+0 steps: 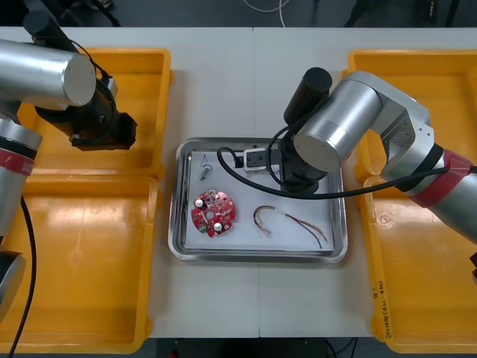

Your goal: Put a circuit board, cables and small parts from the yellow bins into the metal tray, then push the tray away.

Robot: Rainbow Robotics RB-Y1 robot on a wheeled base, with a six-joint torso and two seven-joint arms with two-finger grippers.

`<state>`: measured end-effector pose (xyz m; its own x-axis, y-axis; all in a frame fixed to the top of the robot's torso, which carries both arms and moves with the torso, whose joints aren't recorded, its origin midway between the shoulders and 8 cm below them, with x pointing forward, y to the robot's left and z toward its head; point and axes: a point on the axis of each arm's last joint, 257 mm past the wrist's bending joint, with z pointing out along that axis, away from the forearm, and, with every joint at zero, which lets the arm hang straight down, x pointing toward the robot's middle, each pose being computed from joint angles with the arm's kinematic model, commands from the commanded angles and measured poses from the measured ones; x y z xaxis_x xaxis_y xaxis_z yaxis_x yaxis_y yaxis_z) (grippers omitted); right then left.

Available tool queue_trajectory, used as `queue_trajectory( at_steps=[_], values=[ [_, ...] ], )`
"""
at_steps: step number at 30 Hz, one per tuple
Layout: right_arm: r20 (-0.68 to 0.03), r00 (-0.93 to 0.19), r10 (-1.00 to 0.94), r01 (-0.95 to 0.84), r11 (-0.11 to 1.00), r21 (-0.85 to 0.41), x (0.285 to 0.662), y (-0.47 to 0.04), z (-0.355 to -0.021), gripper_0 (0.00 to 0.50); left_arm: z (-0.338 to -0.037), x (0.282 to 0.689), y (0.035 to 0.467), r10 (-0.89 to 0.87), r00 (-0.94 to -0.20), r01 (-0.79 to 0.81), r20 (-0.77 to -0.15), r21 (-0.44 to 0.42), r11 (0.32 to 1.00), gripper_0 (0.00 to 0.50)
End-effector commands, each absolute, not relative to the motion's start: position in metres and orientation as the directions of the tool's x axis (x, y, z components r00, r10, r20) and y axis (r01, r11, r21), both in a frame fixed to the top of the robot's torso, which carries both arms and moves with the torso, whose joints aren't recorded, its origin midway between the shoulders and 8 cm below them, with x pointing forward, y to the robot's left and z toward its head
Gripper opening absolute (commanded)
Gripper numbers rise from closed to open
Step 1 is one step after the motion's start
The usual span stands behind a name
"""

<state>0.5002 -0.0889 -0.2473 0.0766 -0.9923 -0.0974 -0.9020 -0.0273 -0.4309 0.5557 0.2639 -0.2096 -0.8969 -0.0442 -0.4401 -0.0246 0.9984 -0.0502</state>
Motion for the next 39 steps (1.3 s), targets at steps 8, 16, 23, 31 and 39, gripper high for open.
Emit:
queue_trajectory(
  at_steps=[8,16,23,31,39],
  values=[
    [-0.111,0.006,-0.994,-0.904,0.042,-0.425,0.493,-0.083,-0.176,0.500,-0.146,0.531,0.286,0.014,-0.866,-0.006,-0.501,0.038,0.999,0.000],
    [-0.149,-0.155,-0.977,-0.906,0.200,-0.372,0.479,-0.104,-0.142,0.500,-0.136,0.516,0.261,0.046,-0.859,0.024,-0.509,0.048,0.999,0.000],
    [-0.315,-0.313,-0.896,-0.814,0.425,-0.397,0.487,-0.114,-0.092,0.500,-0.131,0.509,0.214,0.081,-0.839,0.076,-0.538,0.031,0.997,0.000],
    [-0.489,-0.494,-0.719,-0.664,0.675,-0.321,0.490,-0.151,-0.059,0.500,-0.138,0.498,0.158,0.095,-0.837,0.098,-0.539,0.023,0.995,0.000],
    [-0.564,-0.636,-0.527,-0.493,0.839,-0.229,0.482,-0.198,-0.055,0.500,-0.145,0.491,0.106,0.097,-0.831,0.119,-0.548,-0.004,0.993,0.000]
  ],
)
